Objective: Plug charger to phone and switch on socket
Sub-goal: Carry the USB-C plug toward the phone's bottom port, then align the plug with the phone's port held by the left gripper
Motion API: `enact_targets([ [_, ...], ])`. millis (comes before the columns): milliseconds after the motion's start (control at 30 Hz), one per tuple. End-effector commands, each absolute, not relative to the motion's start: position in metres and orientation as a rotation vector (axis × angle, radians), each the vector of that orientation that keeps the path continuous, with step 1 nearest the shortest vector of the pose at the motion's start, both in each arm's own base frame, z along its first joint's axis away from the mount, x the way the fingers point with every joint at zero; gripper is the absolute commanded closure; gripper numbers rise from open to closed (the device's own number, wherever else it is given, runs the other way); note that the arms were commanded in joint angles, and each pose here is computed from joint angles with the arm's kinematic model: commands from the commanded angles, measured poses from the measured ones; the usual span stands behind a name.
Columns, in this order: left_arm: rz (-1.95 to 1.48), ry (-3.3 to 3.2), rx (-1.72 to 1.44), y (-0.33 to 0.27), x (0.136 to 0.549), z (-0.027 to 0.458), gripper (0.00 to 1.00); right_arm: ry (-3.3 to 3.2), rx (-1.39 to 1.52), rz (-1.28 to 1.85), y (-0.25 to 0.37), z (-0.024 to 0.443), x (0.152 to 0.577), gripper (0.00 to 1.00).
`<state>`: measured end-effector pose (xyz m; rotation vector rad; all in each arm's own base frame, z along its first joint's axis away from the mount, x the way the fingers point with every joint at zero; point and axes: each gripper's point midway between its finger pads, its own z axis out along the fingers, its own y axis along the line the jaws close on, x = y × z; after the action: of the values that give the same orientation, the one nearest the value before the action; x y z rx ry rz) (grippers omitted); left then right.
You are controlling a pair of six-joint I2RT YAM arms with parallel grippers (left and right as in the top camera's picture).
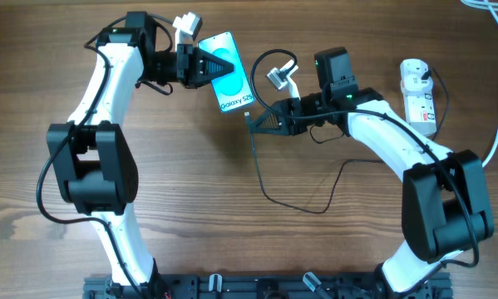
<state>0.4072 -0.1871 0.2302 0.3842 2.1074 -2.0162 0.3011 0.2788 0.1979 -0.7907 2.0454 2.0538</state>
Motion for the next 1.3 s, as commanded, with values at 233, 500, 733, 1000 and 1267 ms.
enact_targets([
  [233, -2.057, 2.094, 0.388, -0.194, 0.403, 0.236, 0.96, 2.165, -0.712, 1.991, 0.288, 0.179, 0.308, 0.95],
  [500, -2.029, 2.135, 0.405, -0.199, 0.401, 0.230, 0.96, 2.134, -0.733, 2.032, 0.288, 0.185, 0.305, 0.96],
  [733, -2.024, 2.133, 0.402, -0.197, 0.402, 0.230, 0.96, 2.131, -0.736, 2.031, 0.288, 0.185, 0.305, 0.96],
  [1000, -2.002, 2.151, 0.340, -0.182, 0.410, 0.227, 0.96, 2.104, -0.762, 2.047, 0.287, 0.187, 0.302, 0.96],
  [1267, -2.026, 2.143, 0.352, -0.188, 0.407, 0.230, 0.96, 2.105, -0.761, 2.046, 0.287, 0.187, 0.302, 0.96],
])
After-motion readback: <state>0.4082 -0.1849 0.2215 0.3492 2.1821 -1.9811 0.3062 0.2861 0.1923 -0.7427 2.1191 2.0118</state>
